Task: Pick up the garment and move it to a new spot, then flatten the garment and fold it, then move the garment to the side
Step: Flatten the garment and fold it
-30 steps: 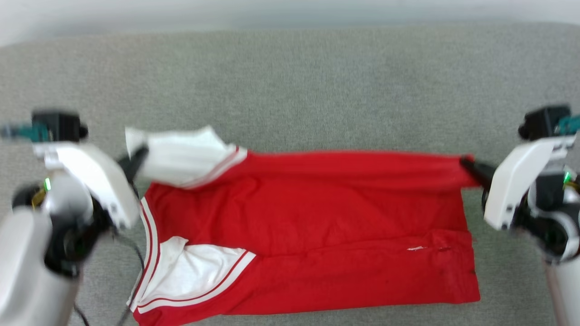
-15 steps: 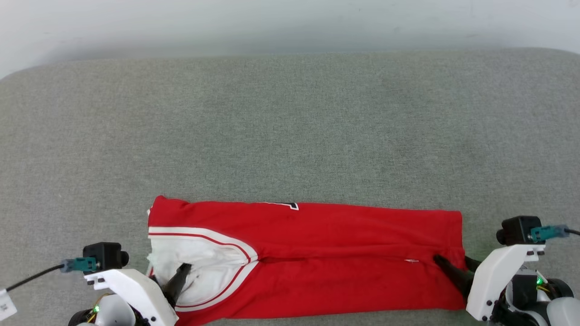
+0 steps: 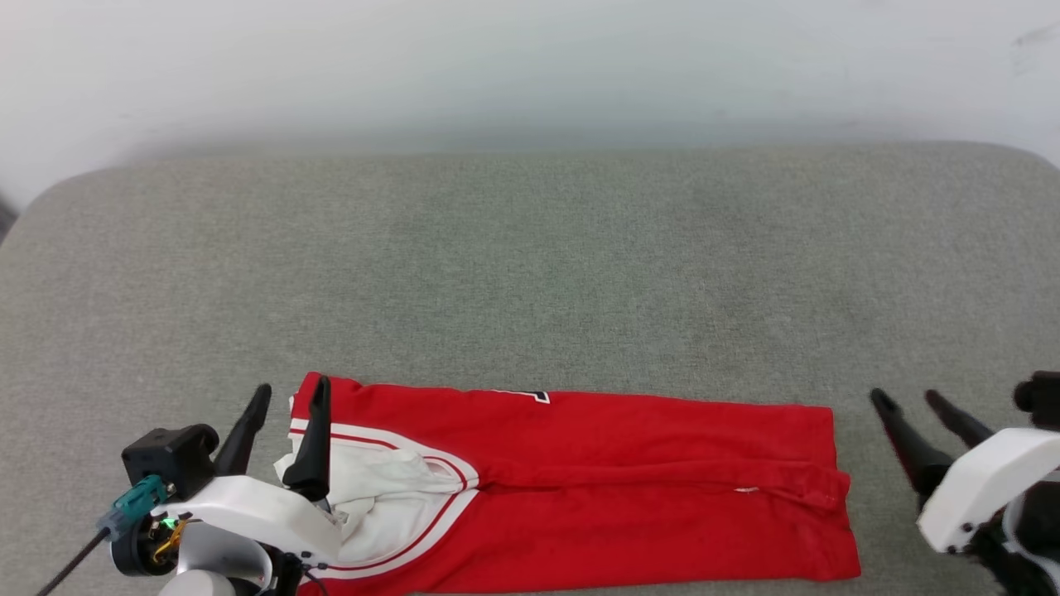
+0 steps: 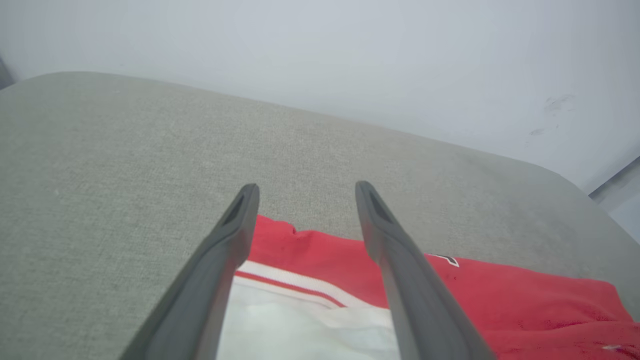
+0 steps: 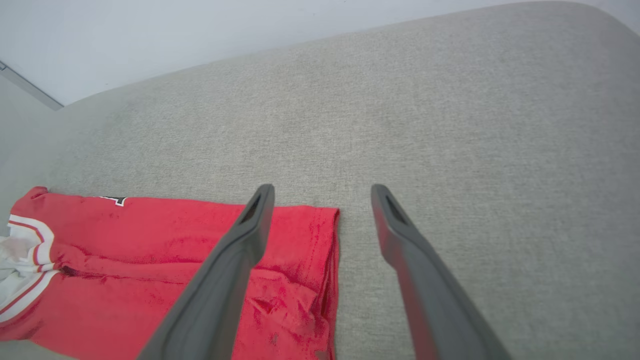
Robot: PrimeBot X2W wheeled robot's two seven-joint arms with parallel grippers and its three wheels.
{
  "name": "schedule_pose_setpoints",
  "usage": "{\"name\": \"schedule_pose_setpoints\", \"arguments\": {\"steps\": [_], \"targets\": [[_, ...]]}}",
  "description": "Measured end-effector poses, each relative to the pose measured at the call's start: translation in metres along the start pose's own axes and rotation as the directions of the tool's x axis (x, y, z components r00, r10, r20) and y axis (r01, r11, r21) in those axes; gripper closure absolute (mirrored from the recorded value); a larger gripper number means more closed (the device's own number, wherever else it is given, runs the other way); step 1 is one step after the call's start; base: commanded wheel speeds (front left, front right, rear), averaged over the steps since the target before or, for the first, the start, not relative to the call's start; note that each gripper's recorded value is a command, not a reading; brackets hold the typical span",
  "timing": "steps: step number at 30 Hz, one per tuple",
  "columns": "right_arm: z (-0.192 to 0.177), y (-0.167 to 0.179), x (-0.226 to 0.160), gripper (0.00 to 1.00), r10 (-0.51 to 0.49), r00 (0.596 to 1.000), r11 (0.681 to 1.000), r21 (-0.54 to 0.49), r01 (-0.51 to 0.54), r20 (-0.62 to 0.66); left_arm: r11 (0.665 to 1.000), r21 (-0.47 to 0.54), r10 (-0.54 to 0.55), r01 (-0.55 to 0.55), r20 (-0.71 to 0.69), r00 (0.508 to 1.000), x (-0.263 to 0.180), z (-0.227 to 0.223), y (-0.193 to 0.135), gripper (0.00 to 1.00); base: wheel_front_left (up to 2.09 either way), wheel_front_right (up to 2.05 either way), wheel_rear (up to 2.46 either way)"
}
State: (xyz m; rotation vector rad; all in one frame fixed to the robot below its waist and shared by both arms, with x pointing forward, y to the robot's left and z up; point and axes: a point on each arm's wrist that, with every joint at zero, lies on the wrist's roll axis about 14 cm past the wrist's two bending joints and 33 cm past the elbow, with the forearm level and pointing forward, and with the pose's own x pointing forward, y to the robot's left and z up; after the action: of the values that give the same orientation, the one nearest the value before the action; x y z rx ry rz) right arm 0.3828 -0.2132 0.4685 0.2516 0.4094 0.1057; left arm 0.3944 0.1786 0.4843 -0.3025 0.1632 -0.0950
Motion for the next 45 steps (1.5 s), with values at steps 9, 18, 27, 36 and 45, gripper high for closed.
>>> {"name": "schedule_pose_setpoints", "arguments": {"steps": [9,18,27,36,45], "targets": [[0.000,-0.033,-0.006,0.00,-0.083,0.984,0.996,-0.049,0.077,-0.159,0.992,0.119,0.015,-0.045,0.237,0.971,-0.017,0.053,-0.005,0.00,0.00,0.00,0.00],[-0.062,-0.006,0.013,0.00,-0.011,0.909,1.000,0.007,0.015,-0.416,0.984,0.166,0.006,-0.057,0.297,0.955,-0.028,0.069,-0.014,0.00,0.00,0.00,0.00],[-0.113,0.015,0.029,0.00,0.058,0.813,0.997,0.075,-0.018,-0.579,0.981,0.181,0.019,-0.073,0.283,0.959,-0.029,0.065,-0.011,0.00,0.00,0.00,0.00],[-0.104,0.025,0.034,1.00,0.095,0.820,0.995,0.063,-0.072,-0.564,0.978,0.196,0.010,-0.065,0.270,0.963,-0.025,0.063,-0.014,0.00,0.00,0.00,0.00],[-0.061,-0.013,0.024,1.00,0.012,0.883,1.000,0.014,-0.006,-0.470,0.976,0.217,-0.023,-0.035,0.261,0.965,-0.019,0.062,-0.026,0.00,0.00,0.00,0.00]]}}
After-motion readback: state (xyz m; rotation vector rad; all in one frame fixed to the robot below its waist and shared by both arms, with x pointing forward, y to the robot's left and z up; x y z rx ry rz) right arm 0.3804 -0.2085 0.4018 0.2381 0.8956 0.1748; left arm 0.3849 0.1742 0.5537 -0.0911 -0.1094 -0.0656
